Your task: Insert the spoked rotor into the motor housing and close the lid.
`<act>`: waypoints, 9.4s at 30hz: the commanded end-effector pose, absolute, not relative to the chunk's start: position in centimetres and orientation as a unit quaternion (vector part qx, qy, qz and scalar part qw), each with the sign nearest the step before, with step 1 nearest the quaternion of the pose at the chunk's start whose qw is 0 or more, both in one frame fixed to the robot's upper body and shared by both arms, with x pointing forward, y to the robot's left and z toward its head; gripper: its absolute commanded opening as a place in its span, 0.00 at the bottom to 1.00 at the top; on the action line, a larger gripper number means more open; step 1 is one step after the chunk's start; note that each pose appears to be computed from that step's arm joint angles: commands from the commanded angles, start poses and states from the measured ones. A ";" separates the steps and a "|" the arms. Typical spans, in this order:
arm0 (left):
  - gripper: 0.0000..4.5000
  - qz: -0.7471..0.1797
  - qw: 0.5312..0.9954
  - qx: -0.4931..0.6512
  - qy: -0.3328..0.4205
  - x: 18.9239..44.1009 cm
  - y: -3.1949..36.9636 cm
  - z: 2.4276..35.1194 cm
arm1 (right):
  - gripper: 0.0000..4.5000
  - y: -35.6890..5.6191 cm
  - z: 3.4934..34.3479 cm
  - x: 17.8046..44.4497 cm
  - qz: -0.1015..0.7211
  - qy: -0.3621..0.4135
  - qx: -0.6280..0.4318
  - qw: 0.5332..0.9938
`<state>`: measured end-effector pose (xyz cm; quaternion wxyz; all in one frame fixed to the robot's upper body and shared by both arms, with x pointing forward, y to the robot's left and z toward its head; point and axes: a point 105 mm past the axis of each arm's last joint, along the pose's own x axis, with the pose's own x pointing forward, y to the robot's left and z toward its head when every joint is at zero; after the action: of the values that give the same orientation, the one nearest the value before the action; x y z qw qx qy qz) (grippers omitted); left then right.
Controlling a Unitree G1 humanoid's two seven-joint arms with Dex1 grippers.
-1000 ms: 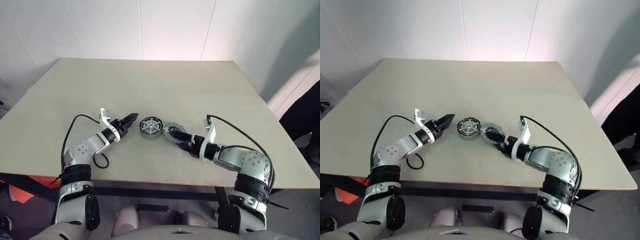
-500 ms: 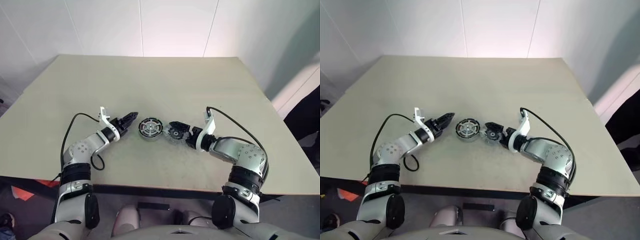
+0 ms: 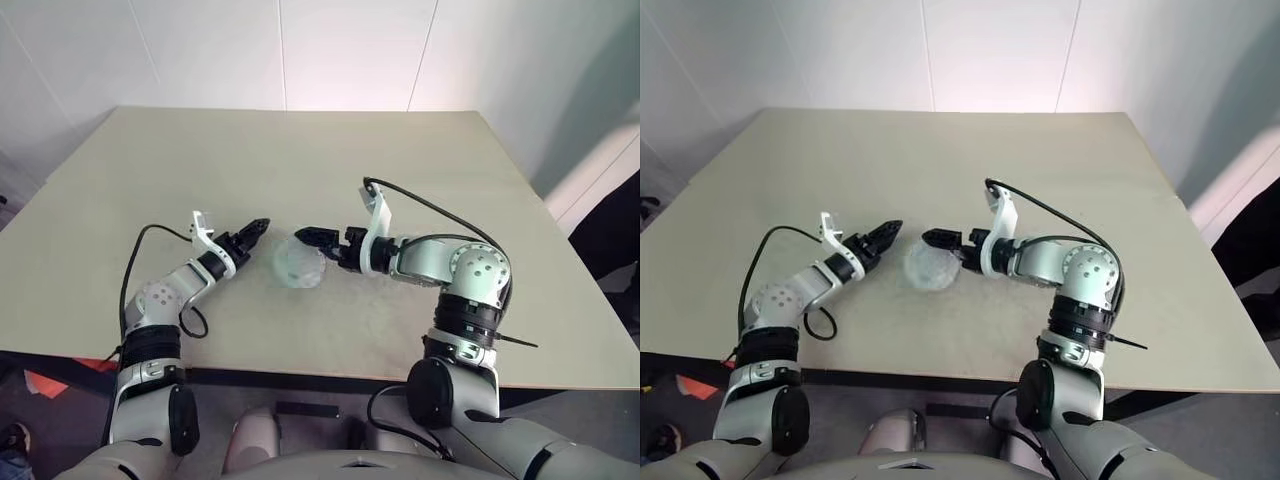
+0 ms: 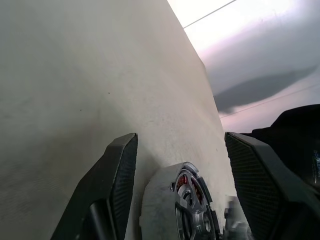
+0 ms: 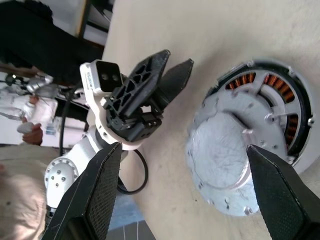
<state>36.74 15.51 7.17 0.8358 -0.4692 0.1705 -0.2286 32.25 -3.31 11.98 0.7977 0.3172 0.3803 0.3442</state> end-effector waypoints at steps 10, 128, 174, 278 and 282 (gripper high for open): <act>0.65 -0.225 0.848 -0.463 0.127 37.1 17.0 8.9 | 0.99 -4.3 16.4 33.8 0.406 0.138 0.075 0.900; 0.65 -0.216 0.863 -0.437 0.129 37.3 17.5 8.5 | 0.69 -3.4 4.1 37.4 0.486 0.159 -0.168 0.843; 0.00 -0.289 0.835 -0.347 0.313 36.4 9.4 3.0 | 0.69 -5.0 3.2 37.8 0.454 0.200 -0.154 0.855; 0.00 -0.217 0.823 -0.513 0.106 38.6 16.8 9.1 | 0.44 -5.6 16.4 41.8 0.317 0.263 0.560 0.719; 0.20 -0.204 0.801 -0.558 0.075 38.8 17.9 9.8 | 0.44 -5.2 17.5 41.9 0.327 0.258 0.559 0.717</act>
<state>38.47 17.10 7.91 0.8071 -0.5447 0.1140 -0.1971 41.18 -5.31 13.03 0.7180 0.5517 0.3160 0.2832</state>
